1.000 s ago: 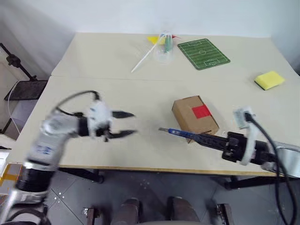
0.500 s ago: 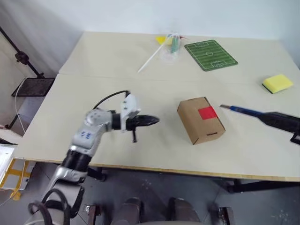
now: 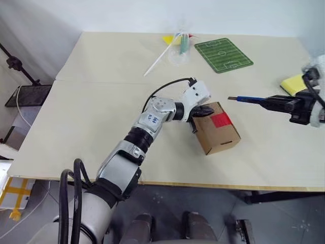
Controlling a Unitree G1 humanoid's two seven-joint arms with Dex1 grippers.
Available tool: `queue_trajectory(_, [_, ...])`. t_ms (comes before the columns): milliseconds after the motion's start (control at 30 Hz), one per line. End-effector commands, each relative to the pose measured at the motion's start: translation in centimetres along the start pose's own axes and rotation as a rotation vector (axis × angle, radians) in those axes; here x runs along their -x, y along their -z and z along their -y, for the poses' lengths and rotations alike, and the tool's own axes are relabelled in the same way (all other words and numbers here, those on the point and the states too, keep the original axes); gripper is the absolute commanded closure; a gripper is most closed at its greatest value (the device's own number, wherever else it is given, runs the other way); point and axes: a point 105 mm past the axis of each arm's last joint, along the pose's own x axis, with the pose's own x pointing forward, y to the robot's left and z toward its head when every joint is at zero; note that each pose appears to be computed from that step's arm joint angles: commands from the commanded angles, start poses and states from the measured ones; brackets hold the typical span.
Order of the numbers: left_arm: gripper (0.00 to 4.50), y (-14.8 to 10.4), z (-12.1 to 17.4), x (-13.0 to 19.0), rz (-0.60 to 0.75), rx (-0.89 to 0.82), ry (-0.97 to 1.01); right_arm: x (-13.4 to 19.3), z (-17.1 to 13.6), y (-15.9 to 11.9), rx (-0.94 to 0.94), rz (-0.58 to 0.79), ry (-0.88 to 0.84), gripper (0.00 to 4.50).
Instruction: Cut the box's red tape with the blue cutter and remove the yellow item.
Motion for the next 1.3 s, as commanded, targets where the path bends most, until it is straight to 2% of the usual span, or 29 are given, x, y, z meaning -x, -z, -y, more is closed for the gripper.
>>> queue_trajectory(33, [4.50,-0.8,0.1,-0.6,-0.022,-0.023,0.002,0.0,0.4,-1.4,0.034,0.020,0.027,4.33])
queue_trajectory(333, [4.50,-0.8,0.3,-1.2,-0.030,-0.001,0.002,-1.1,0.7,-1.0,0.051,-0.013,0.033,4.33])
queue_trajectory(867, [4.50,-0.2,0.2,-0.9,-0.047,0.004,0.001,-0.7,1.0,0.1,0.038,-0.035,0.041,4.33])
queue_trajectory(1067, [4.50,0.1,0.2,-0.9,-0.069,-0.007,-0.002,-1.0,0.2,1.1,0.041,-0.109,-0.002,4.33])
queue_trajectory(1300, [4.50,2.1,0.6,-1.0,-0.172,-0.069,0.007,-1.2,0.6,2.0,-0.004,-0.241,0.007,4.33])
